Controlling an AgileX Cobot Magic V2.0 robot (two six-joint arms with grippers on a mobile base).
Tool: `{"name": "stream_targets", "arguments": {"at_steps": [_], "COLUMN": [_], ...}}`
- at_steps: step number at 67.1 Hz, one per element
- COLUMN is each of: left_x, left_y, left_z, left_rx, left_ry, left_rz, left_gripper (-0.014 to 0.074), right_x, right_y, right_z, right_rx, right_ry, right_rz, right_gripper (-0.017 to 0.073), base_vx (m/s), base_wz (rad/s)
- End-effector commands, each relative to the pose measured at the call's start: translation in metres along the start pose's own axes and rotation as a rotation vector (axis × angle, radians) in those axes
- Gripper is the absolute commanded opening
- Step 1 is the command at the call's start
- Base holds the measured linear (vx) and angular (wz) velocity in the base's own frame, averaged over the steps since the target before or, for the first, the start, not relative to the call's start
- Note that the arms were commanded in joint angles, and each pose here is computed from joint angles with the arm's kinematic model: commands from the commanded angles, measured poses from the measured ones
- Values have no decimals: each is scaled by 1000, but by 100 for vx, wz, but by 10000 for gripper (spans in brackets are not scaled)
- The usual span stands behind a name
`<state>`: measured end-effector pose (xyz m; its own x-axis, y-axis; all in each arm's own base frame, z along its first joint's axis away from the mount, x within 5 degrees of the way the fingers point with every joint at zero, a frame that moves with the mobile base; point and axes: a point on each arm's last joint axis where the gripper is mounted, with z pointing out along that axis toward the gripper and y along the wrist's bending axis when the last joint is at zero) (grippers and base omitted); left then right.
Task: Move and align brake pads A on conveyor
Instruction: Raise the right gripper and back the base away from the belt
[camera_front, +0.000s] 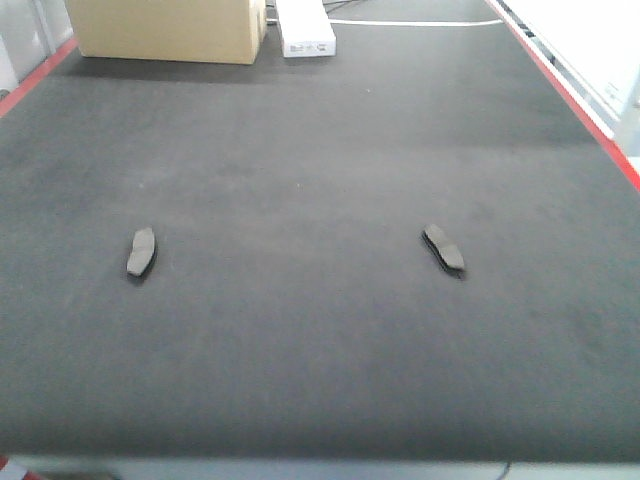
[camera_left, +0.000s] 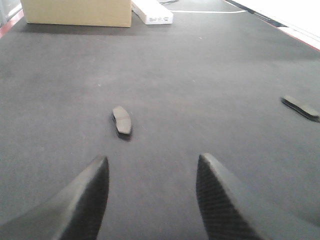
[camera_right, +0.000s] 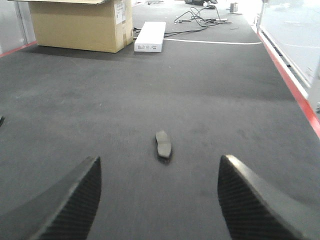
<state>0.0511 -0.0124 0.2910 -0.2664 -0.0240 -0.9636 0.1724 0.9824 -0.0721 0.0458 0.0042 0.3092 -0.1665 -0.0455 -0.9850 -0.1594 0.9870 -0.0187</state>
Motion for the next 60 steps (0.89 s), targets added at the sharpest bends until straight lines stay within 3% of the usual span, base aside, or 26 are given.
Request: {"name": "stream_targets", "arguments": {"at_steps": [1,60], "left_x": [-13,-13], "left_y": [-1,-1], "left_z": [-1,-1], "left_rx": [8,8], "left_ry": [-82,-82], "left_rz": [-11,-11], "left_gripper": [372,372], "right_x": [-14,-14], "right_y": [0,0], "right_z": [-1,-1], "right_rx": [4,4], "right_ry": [-88,-88], "right_rz": [-17,-17], "right_gripper": [484,484], "base_vx": [-38,-40], "base_wz": [-9,3]}}
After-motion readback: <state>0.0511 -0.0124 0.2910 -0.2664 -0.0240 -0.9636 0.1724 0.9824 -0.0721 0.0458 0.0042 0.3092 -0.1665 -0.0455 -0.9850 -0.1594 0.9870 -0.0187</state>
